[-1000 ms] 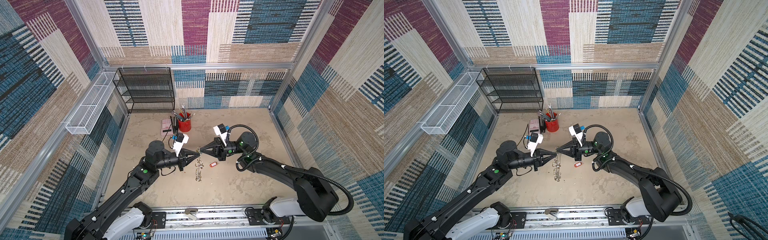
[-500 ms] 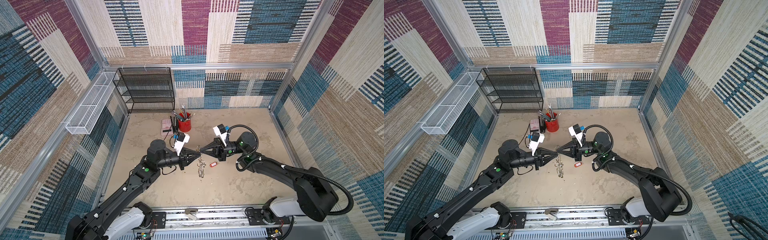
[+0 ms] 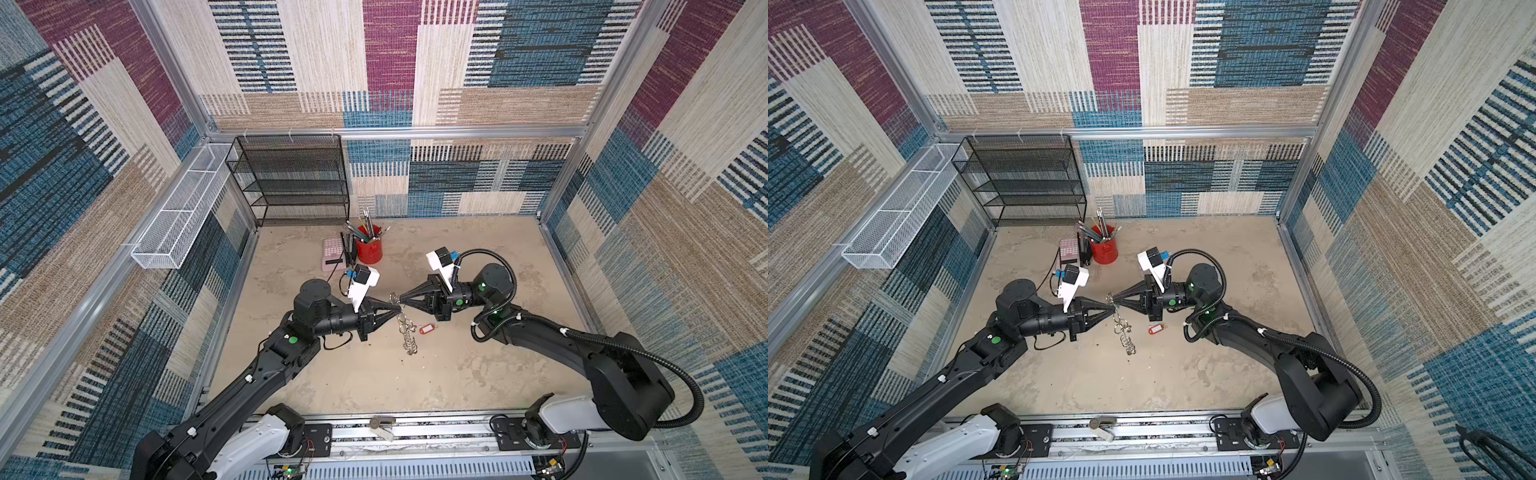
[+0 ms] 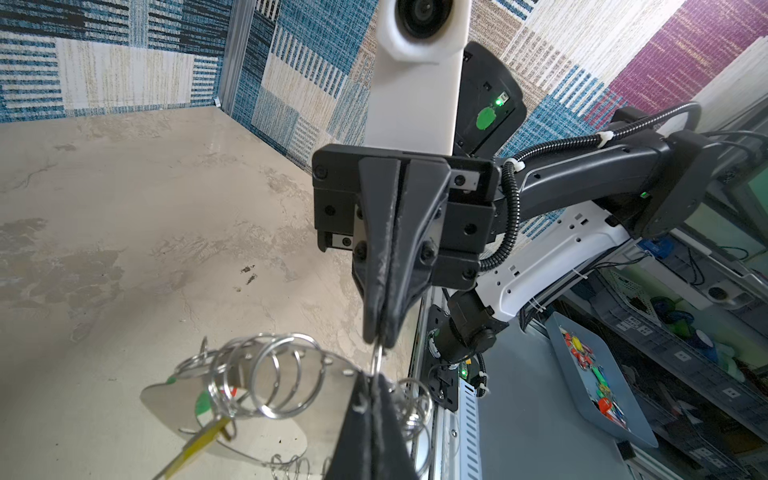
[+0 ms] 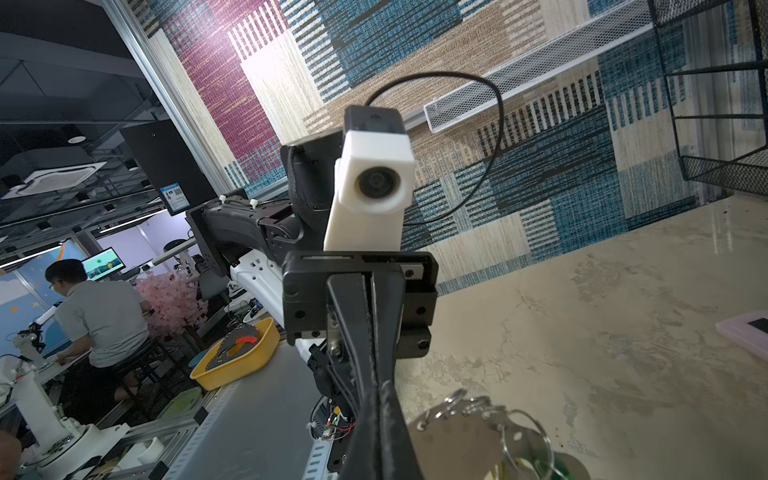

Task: Put the keys on the keyring
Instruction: 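Open the right gripper off the plate and reach toward the red-tagged key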

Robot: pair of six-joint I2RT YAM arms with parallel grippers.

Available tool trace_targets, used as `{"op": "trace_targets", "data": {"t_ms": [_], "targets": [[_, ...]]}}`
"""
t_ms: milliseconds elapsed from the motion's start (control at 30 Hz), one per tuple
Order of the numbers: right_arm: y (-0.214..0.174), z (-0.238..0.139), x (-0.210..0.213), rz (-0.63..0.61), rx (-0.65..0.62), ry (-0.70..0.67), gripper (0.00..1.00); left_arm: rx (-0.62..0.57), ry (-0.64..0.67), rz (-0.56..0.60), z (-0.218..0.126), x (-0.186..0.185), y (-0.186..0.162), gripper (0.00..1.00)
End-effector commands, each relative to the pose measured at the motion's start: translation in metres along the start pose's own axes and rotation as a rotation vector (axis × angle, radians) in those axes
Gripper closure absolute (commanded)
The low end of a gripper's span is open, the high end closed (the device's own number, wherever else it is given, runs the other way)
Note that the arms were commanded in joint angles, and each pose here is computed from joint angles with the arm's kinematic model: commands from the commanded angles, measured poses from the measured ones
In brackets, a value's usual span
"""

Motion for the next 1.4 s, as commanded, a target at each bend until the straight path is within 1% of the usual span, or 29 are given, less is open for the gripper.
{"op": "trace_targets", "data": {"t_ms": [0, 100, 167, 200, 233, 333, 400, 467, 500, 567, 667, 733, 900, 1033, 1100, 1167, 1300, 1367], "targets": [[0.005, 0.002, 0.004, -0.012, -0.003, 0.016, 0.83, -0.022, 0.020, 0.017, -0.002, 0.000, 0.004, 1.00], [0.016, -0.002, 0.005, -0.024, -0.028, -0.009, 0.69, -0.016, 0.037, 0.017, -0.004, 0.000, 0.002, 1.00], [0.027, -0.012, 0.003, -0.020, -0.070, -0.065, 0.63, -0.008, 0.051, 0.021, -0.006, 0.000, 0.001, 1.00], [0.031, -0.018, 0.000, -0.011, -0.097, -0.111, 0.60, -0.006, 0.061, 0.024, -0.007, 0.000, 0.001, 1.00], [0.034, -0.026, -0.006, 0.010, -0.126, -0.173, 0.58, -0.001, 0.071, 0.024, -0.009, 0.000, -0.001, 1.00], [0.032, -0.059, -0.026, 0.109, -0.211, -0.434, 0.55, 0.005, 0.103, 0.025, -0.015, -0.002, -0.004, 1.00], [0.013, -0.082, -0.042, 0.209, -0.230, -0.620, 0.55, 0.004, 0.127, 0.021, -0.020, -0.003, -0.009, 1.00], [-0.017, -0.101, -0.059, 0.320, -0.219, -0.810, 0.54, 0.004, 0.157, 0.007, -0.025, -0.003, -0.015, 1.00], [-0.033, -0.107, -0.064, 0.368, -0.203, -0.858, 0.53, 0.006, 0.169, -0.001, -0.027, -0.003, -0.018, 1.00], [-0.065, -0.114, -0.070, 0.465, -0.169, -0.896, 0.53, 0.009, 0.211, -0.022, -0.031, -0.001, -0.024, 1.00], [-0.097, -0.126, -0.084, 0.581, -0.155, -1.000, 0.56, 0.019, 0.268, -0.047, -0.035, 0.003, -0.028, 1.00], [-0.109, -0.128, -0.094, 0.648, -0.149, -1.027, 0.58, 0.012, 0.268, -0.039, -0.036, 0.002, -0.028, 1.00], [-0.131, -0.119, -0.119, 0.813, -0.151, -0.996, 0.61, 0.011, 0.259, -0.022, -0.035, 0.002, -0.025, 1.00], [-0.143, -0.115, -0.130, 0.894, -0.148, -1.023, 0.57, 0.001, 0.247, -0.019, -0.035, 0.000, -0.023, 1.00], [-0.149, -0.115, -0.135, 0.940, -0.151, -1.024, 0.58, -0.011, 0.243, -0.009, -0.037, -0.002, -0.021, 1.00], [-0.152, -0.116, -0.139, 0.975, -0.163, -1.038, 0.60, -0.009, 0.247, -0.001, -0.038, -0.003, -0.020, 1.00], [-0.151, -0.118, -0.146, 0.991, -0.192, -1.076, 0.63, -0.014, 0.247, 0.008, -0.040, -0.005, -0.019, 1.00], [-0.148, -0.116, -0.149, 0.996, -0.198, -1.068, 0.63, -0.018, 0.241, 0.010, -0.040, -0.006, -0.018, 1.00]]}}
Point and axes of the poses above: each gripper's point midway between its finger pads, its own z axis out along the fingers, its own x axis along the line the jaws close on, y = z × x, the point moved 6 cm from there along -z, back along the fingers, and after that the axes turned 13 degrees about z, right-handed, at the moved point
